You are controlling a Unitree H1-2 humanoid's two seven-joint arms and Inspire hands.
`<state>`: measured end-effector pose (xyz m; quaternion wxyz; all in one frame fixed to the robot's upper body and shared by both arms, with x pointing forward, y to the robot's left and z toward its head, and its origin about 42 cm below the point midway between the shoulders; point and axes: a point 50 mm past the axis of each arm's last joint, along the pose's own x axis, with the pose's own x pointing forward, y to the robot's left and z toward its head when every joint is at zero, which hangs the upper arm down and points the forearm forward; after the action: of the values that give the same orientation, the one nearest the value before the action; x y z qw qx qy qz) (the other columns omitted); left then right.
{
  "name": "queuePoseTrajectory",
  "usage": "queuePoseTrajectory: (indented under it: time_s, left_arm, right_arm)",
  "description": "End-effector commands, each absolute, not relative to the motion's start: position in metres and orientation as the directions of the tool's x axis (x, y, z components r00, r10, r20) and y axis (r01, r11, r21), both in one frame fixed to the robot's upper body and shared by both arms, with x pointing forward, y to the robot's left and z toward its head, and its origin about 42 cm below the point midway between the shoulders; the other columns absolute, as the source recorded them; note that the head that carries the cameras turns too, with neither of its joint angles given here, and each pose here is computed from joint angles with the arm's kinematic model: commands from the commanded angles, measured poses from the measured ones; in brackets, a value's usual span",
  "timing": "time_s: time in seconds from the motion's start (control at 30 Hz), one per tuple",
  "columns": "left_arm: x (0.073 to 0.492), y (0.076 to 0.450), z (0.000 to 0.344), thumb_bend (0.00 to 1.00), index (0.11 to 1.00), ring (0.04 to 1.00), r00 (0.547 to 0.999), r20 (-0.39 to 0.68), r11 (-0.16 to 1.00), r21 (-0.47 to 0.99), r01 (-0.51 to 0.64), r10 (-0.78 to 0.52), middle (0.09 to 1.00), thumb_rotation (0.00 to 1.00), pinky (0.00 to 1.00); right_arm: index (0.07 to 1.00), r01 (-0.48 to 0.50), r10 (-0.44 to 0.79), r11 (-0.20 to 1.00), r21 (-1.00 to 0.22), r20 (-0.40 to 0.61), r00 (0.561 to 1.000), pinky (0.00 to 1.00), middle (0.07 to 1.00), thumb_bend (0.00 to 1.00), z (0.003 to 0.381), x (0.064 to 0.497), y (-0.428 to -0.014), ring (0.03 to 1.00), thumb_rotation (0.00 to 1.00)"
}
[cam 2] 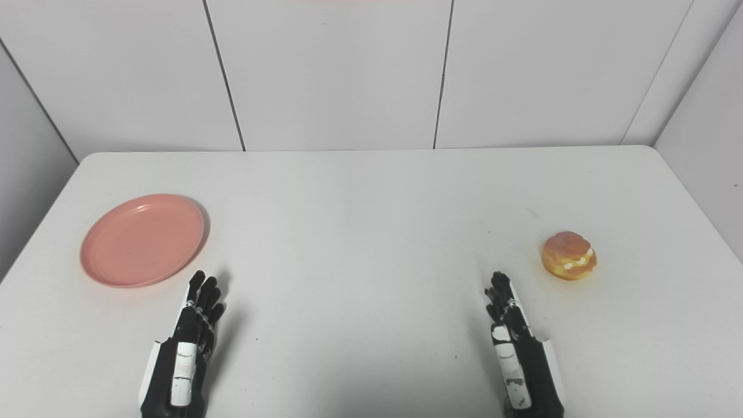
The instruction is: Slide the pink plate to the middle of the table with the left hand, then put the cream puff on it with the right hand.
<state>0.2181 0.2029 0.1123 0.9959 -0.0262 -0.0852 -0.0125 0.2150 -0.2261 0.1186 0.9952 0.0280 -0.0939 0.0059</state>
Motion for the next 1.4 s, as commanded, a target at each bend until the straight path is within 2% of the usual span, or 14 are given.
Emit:
queuePoseTrajectory:
  time_s: [0.0,0.53,0.93,1.17,1.37]
  left_arm:
    - [0.204,0.218,0.101,0.88,1.000,1.000,0.991,0.108,0.997,0.020,0.074,-0.076,0.988,0.94,1.00]
    - [0.205,0.211,0.102,0.87,1.000,1.000,0.992,0.105,0.997,0.019,0.072,-0.073,0.977,0.94,1.00]
    - [0.207,0.182,0.093,0.94,0.996,0.982,0.990,0.119,0.995,0.061,0.074,-0.081,0.959,0.97,1.00]
    - [0.208,0.172,0.088,0.92,1.000,0.984,0.989,0.128,0.995,0.070,0.069,-0.078,0.956,0.98,1.00]
    - [0.206,0.171,0.088,0.86,0.995,0.976,0.989,0.128,0.995,0.085,0.060,-0.070,0.954,0.99,1.00]
  right_arm:
    - [0.951,-0.031,0.024,0.999,0.031,0.202,0.979,0.99,0.974,0.87,0.124,0.208,-0.231,0.972,0.91]
    - [0.954,-0.029,0.023,0.999,0.027,0.198,0.980,1.00,0.978,0.87,0.120,0.208,-0.235,0.977,0.91]
    - [0.964,-0.028,0.022,0.999,0.032,0.184,0.983,1.00,0.993,0.87,0.101,0.211,-0.260,0.997,0.93]
    - [0.961,-0.034,0.027,0.999,0.039,0.175,0.984,1.00,0.991,0.87,0.091,0.214,-0.267,1.000,0.94]
    - [0.968,-0.038,0.031,0.998,0.040,0.171,0.985,1.00,0.994,0.85,0.086,0.214,-0.266,1.000,0.95]
